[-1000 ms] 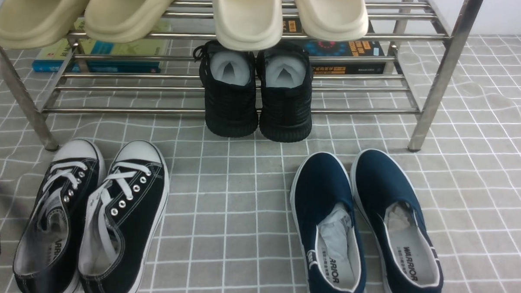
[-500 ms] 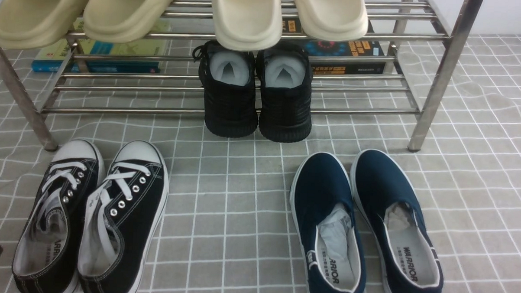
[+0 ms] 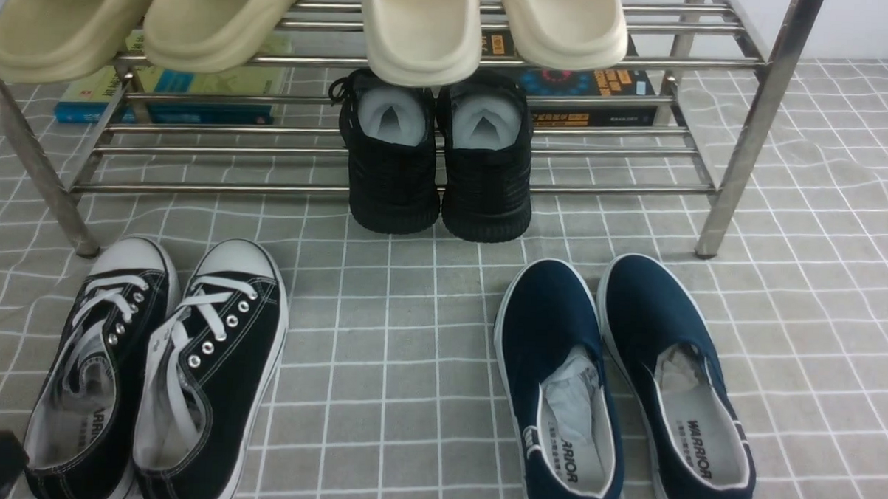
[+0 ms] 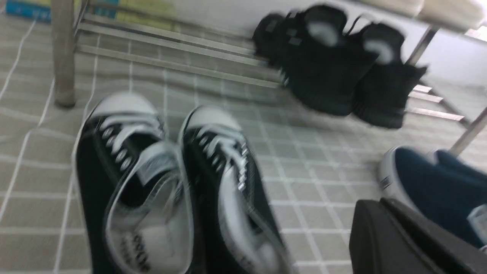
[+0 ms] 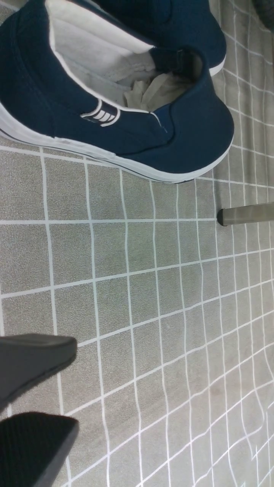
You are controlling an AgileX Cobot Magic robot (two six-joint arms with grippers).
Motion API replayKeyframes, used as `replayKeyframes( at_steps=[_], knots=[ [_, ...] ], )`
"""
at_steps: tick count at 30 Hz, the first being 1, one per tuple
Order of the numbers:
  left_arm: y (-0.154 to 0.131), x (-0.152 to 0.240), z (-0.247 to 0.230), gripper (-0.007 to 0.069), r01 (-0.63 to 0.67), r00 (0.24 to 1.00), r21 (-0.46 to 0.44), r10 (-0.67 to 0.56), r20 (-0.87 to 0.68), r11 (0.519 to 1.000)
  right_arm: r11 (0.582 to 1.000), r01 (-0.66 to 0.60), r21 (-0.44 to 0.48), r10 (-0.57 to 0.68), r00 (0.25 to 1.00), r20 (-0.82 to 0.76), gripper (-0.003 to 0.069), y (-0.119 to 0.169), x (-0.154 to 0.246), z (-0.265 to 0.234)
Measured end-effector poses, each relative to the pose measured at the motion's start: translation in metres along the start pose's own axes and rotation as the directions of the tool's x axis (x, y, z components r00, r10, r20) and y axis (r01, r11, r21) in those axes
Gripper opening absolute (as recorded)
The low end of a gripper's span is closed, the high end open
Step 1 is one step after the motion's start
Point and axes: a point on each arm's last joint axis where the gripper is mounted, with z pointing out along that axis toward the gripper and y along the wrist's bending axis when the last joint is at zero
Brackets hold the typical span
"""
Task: Take the shoes off the shelf with your hand from the grey coffee tablecloth.
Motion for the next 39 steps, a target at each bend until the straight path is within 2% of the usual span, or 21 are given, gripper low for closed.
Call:
replayKeyframes(
  at_steps=[3,8,9,10,12,15,39],
  knots=[
    [0.003,0.012,0.006,0.0022,-0.015,1.0,-0.051,0.015,-0.002,0.999,1.0,0.0,0.0,0.0,1.0,0.0,0.0239,0.0,0.0,0.0],
    [0.013,0.029,0.014,0.0028,-0.153,0.988,-0.183,0.153,-0.017,0.971,1.0,0.0,0.0,0.0,1.0,0.0,0.0239,0.0,0.0,0.0],
    [0.016,0.033,0.016,0.003,-0.163,0.987,-0.225,0.161,-0.027,0.961,1.0,0.0,0.0,0.0,1.0,0.0,0.0239,0.0,0.0,0.0],
    [0.016,0.033,0.016,0.003,-0.17,0.985,-0.211,0.168,-0.03,0.962,1.0,0.0,0.0,0.0,1.0,0.0,0.0239,0.0,0.0,0.0],
    [0.023,0.046,0.019,0.0033,-0.176,0.984,-0.278,0.163,-0.067,0.944,1.0,0.0,0.0,0.0,1.0,0.0,0.0239,0.0,0.0,0.0],
    [0.029,0.056,0.021,0.0036,-0.156,0.987,-0.326,0.135,-0.086,0.932,1.0,0.0,0.0,0.0,1.0,0.0,0.0239,0.0,0.0,0.0],
    [0.029,0.056,0.021,0.0051,-0.165,0.986,-0.317,0.145,-0.085,0.934,1.0,0.0,0.0,0.0,1.0,0.0,0.0239,0.0,0.0,0.0]
  ],
)
